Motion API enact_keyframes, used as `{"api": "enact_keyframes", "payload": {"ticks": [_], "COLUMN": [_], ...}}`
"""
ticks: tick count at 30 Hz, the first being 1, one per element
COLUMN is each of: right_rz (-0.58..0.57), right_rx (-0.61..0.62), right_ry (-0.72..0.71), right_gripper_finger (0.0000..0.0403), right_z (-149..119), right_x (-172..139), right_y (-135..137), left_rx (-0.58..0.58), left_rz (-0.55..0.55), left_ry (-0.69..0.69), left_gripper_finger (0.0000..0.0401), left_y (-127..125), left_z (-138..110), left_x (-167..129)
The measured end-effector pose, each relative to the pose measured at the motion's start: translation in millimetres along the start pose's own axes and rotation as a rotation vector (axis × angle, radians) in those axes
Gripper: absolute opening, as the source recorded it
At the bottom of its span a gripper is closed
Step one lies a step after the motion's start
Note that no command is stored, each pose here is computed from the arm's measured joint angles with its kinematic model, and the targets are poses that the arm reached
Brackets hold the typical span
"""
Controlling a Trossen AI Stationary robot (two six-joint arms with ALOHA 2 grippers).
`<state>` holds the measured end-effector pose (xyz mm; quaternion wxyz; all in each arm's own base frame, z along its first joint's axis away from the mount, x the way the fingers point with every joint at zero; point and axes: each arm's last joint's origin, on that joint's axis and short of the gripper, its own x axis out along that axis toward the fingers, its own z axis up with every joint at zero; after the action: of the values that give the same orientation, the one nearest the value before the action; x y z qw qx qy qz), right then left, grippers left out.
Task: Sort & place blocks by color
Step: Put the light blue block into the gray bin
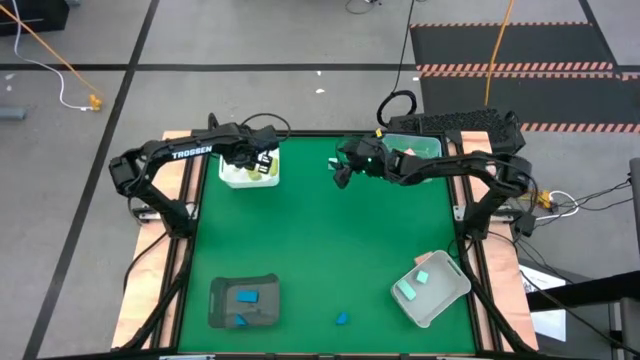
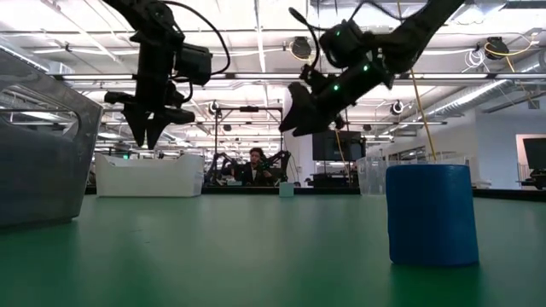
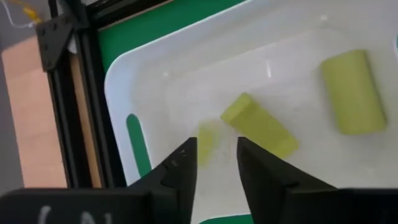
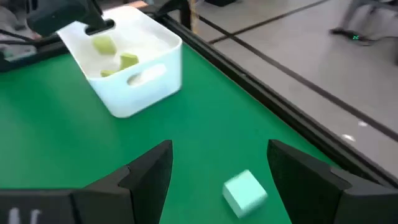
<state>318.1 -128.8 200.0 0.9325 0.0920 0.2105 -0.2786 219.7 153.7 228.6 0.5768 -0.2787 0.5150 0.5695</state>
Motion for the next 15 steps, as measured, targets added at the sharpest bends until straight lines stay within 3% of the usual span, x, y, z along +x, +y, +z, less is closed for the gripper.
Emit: {"api": "enact_keyframes", "payload": {"ticks": [9,15], "right_rz": [0.072,0.116], "right_rx": [0.03,-0.001], "right_ry": [0.03,0.055], "right_gripper_finger": [0.0251,0.0251], "right_z": [-19,-34], "right_x": [32,47], "right_y": [-25,-37], "left_rx": [0.056,0.063], "left_rz": [0.001,-0.002], "left_ry": [0.001,-0.001], "left_gripper_finger": [0.0168,0.0173], "left_y": [0,0], "left_z": [0,-1], "left_x": [0,-1]}}
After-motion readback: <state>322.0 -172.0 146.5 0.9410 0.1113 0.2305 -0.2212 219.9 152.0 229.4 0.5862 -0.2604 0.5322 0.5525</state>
